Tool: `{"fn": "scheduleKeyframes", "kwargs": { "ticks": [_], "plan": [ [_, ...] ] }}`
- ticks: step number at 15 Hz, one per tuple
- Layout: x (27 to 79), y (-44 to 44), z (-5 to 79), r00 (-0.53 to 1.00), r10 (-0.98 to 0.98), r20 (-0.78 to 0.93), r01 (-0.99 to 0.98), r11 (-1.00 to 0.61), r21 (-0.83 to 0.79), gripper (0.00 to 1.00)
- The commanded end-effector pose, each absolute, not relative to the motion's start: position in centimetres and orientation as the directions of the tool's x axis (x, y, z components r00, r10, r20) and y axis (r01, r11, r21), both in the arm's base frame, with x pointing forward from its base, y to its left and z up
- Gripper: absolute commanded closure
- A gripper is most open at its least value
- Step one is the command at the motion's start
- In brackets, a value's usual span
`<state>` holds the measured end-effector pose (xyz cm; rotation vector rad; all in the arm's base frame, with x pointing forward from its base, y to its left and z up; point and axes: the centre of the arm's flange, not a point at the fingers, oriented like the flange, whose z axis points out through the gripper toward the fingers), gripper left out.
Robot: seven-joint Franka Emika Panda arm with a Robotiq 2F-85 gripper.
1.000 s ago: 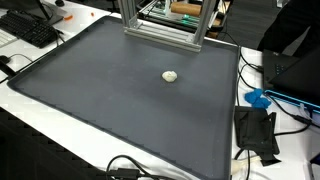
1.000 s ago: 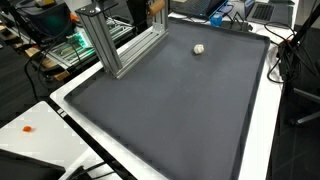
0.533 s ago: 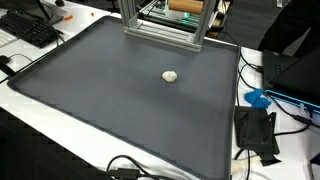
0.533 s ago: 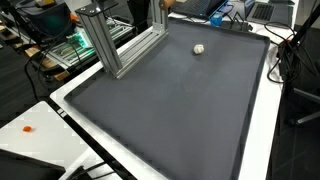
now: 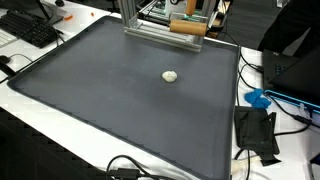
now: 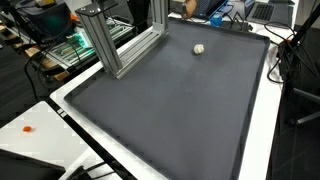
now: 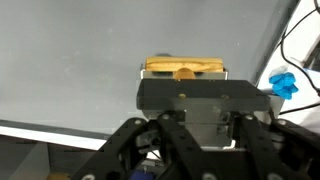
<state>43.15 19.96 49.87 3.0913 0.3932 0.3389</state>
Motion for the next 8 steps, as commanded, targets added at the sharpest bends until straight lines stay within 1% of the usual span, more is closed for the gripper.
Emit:
{"fn": "scheduleKeyframes", "kwargs": {
  "ticks": [1,8],
  "plan": [
    [46.1,21.2,47.5,0.935,0.245,0.257,0.236,-0.970,0.065,0.78],
    [50.4,21.4,42.0,0.955,0.164,0.246,0.149,-0.986,0.078,0.78]
  ]
}}
